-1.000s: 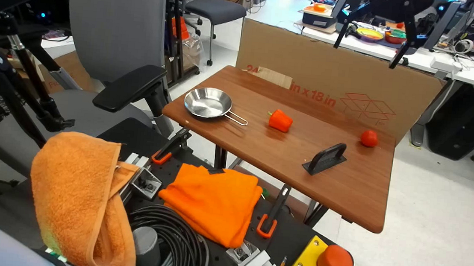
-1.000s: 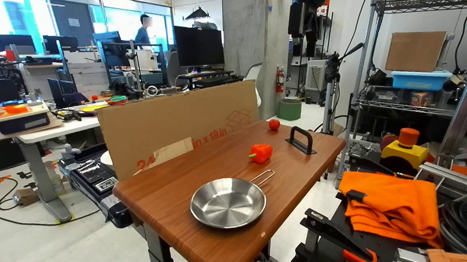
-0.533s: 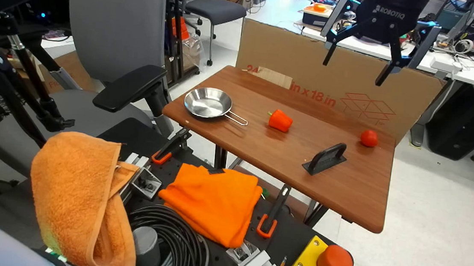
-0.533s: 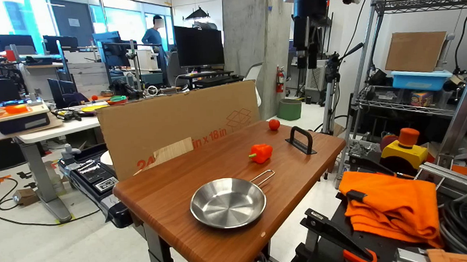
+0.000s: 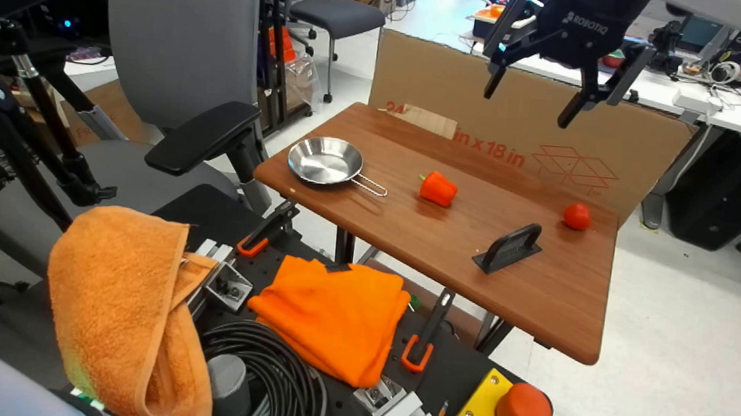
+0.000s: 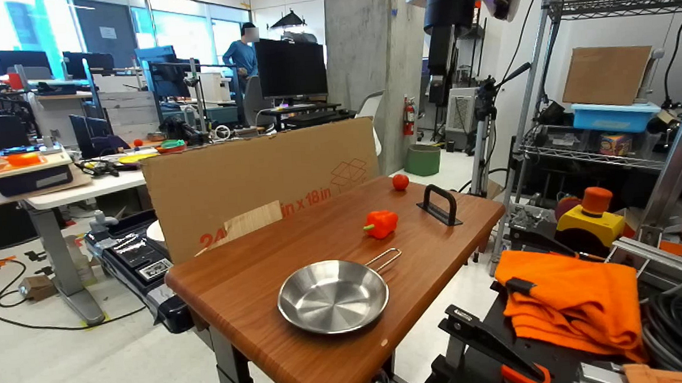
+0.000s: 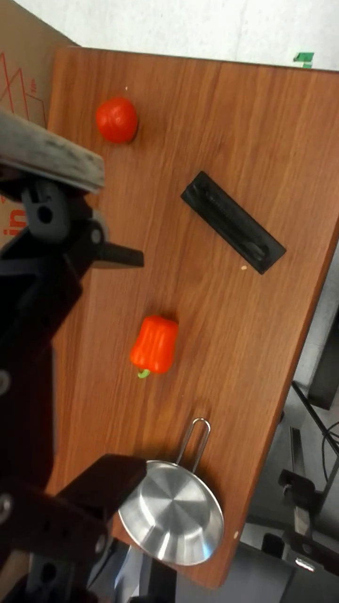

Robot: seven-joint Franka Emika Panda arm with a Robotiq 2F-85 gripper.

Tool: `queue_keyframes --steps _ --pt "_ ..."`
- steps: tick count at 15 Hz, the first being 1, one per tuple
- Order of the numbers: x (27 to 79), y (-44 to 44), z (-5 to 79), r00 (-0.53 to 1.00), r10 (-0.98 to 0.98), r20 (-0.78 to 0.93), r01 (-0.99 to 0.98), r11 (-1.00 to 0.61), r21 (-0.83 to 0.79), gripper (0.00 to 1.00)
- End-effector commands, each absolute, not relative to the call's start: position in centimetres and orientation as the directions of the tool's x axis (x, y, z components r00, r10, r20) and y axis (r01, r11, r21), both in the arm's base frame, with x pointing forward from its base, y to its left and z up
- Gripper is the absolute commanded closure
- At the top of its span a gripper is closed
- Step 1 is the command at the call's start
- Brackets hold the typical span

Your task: Pick up the black object from the table and put it back on the table.

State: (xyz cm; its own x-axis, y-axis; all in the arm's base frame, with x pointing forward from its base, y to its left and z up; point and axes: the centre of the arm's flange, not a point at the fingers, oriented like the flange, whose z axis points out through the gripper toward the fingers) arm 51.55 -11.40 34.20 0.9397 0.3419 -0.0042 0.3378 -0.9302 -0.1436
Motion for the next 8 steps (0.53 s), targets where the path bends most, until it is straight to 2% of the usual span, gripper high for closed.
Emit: queue_keyframes --steps 1,5,8 --pt "50.8 -11.3 33.3 0.973 0.227 -0.044 0.223 -0.972 -0.077 0.00" --pt "51.0 -12.0 32.4 0.993 0.023 -0.116 0.028 -0.999 0.045 0.00" --pt "51.0 -12.2 31.4 0.987 -0.054 -0.152 -0.043 -0.996 0.077 0.00"
